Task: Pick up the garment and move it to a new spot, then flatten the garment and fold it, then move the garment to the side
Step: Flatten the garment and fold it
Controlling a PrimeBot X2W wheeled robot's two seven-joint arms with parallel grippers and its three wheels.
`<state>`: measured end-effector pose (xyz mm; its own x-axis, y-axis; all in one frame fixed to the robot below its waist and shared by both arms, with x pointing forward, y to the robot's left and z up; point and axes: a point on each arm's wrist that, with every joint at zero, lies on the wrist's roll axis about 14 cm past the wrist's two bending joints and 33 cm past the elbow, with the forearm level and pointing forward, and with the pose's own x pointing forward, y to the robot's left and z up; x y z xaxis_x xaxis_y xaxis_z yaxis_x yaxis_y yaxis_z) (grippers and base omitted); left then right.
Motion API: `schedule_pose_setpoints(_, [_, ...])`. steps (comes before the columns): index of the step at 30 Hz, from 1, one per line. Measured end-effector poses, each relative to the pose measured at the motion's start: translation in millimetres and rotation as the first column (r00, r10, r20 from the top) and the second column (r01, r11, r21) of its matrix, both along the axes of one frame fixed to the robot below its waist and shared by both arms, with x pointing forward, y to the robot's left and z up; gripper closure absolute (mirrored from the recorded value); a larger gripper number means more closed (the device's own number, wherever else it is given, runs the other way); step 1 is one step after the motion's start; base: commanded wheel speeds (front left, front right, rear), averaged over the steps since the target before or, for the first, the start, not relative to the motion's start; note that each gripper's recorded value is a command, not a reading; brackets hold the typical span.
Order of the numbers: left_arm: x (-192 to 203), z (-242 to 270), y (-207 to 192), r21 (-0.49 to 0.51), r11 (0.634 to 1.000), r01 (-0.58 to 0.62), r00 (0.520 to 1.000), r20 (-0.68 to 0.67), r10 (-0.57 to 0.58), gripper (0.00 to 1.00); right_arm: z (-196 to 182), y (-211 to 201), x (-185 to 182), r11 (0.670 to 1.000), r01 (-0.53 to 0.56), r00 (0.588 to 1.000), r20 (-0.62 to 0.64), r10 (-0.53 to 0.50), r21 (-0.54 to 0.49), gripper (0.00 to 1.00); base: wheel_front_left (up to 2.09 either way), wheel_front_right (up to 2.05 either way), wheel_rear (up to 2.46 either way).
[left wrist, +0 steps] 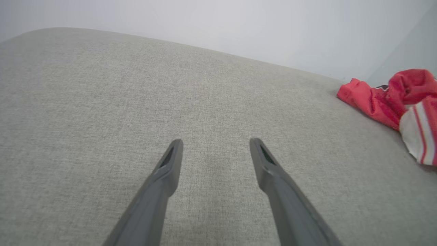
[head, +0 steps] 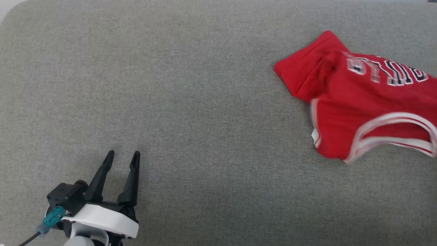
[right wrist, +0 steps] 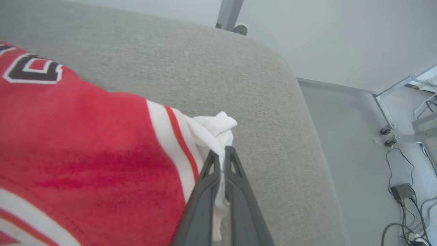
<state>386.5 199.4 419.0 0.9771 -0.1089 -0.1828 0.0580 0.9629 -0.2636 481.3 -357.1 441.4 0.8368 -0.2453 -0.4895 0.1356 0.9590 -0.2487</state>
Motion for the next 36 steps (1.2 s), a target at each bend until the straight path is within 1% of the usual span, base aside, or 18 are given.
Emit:
schedule_pose_setpoints(4, [3.9,0.1,-0.3,0.002,1.0,0.007,1.0,0.002,-0.007,0.0,-7.0,-25.3,-12.9,0.993,0.102,0.995,-0.009,-0.102,-0.052,1.0,0.0,0.0,0.0])
schedule_pose_setpoints(6, [3.7,-0.6,0.1,0.004,1.0,0.009,1.0,-0.001,-0.009,0.0,-6.9,-41.9,-21.3,0.983,0.154,0.988,-0.014,-0.156,-0.101,1.0,0.0,0.0,0.0])
schedule_pose_setpoints(10, [1.8,-1.8,1.2,0.006,1.0,0.009,1.0,-0.007,-0.009,0.0,-9.6,-59.7,-34.0,0.963,0.245,0.969,0.005,-0.246,-0.116,1.0,0.0,0.0,0.0])
schedule_pose_setpoints(14, [1.2,-0.9,1.7,0.009,1.0,0.011,1.0,-0.006,-0.011,0.0,-15.5,-61.6,-42.2,0.954,0.281,0.96,0.013,-0.281,-0.108,1.0,0.0,0.0,0.0])
schedule_pose_setpoints(15, [1.4,-0.9,0.8,0.009,1.0,0.015,1.0,-0.006,-0.015,0.0,-16.7,-59.7,-41.8,0.953,0.29,0.957,0.02,-0.289,-0.087,0.95,0.0,0.0,0.0])
schedule_pose_setpoints(16, [1.6,-0.9,0.1,0.01,1.0,0.02,1.0,-0.006,-0.02,0.0,-18.2,-57.1,-41.6,0.955,0.287,0.958,0.023,-0.286,-0.081,0.62,0.0,0.0,0.0])
schedule_pose_setpoints(17, [2.1,-0.7,-0.4,0.011,1.0,0.023,1.0,-0.005,-0.023,0.0,-20.2,-55.2,-42.7,0.956,0.284,0.959,0.023,-0.283,-0.079,0.1,0.0,0.0,0.0])
schedule_pose_setpoints(18, [2.7,-0.4,-0.8,0.013,1.0,0.027,1.0,-0.004,-0.027,0.0,-21.5,-53.7,-44.2,0.956,0.285,0.958,0.028,-0.284,-0.071,0.0,0.0,0.0,0.0])
schedule_pose_setpoints(22, [4.6,1.1,-4.5,0.014,0.999,0.042,0.999,0.001,-0.042,0.0,-11.1,-52.3,-44.4,0.96,0.268,0.962,0.086,-0.261,-0.085,0.0,0.0,0.0,0.0])
schedule_pose_setpoints(25, [4.7,2.6,-6.9,0.012,0.999,0.049,0.999,0.006,-0.049,0.0,3.9,-41.7,-36.3,0.971,0.211,0.971,0.137,-0.196,-0.11,0.0,0.0,0.0,0.0])
schedule_pose_setpoints(27, [4.1,3.6,-8.9,0.009,0.999,0.053,0.999,0.009,-0.053,0.0,16.6,-24.1,-24.6,0.983,0.146,0.976,0.179,-0.125,-0.109,0.0,0.0,0.0,0.0])
schedule_pose_setpoints(29, [3.1,4.3,-11.3,0.004,0.998,0.056,0.998,0.01,-0.056,0.0,27.7,5.0,-10.8,0.992,0.042,0.98,0.2,-0.017,-0.12,0.0,0.0,0.0,0.0])
schedule_pose_setpoints(31, [2.1,4.9,-13.7,-0.002,0.998,0.057,0.998,0.012,-0.057,0.0,35.6,41.3,0.6,0.995,-0.06,0.974,0.215,0.076,-0.08,0.0,0.0,0.0,0.0])
schedule_pose_setpoints(32, [1.5,5.4,-14.6,-0.005,0.998,0.057,0.998,0.013,-0.057,0.0,37.1,62.0,3.9,0.99,-0.124,0.97,0.202,0.137,-0.073,0.0,0.0,0.0,0.0])
schedule_pose_setpoints(34, [0.0,5.7,-17.7,-0.013,0.998,0.059,0.998,0.014,-0.059,0.0,40.4,105.1,7.1,0.971,-0.238,0.954,0.185,0.237,-0.017,0.0,0.0,0.0,0.0])
schedule_pose_setpoints(36, [-1.7,5.4,-20.9,-0.022,0.998,0.06,0.998,0.013,-0.06,0.0,42.1,143.5,5.5,0.935,-0.355,0.925,0.144,0.351,0.002,0.0,0.0,0.0,0.0])
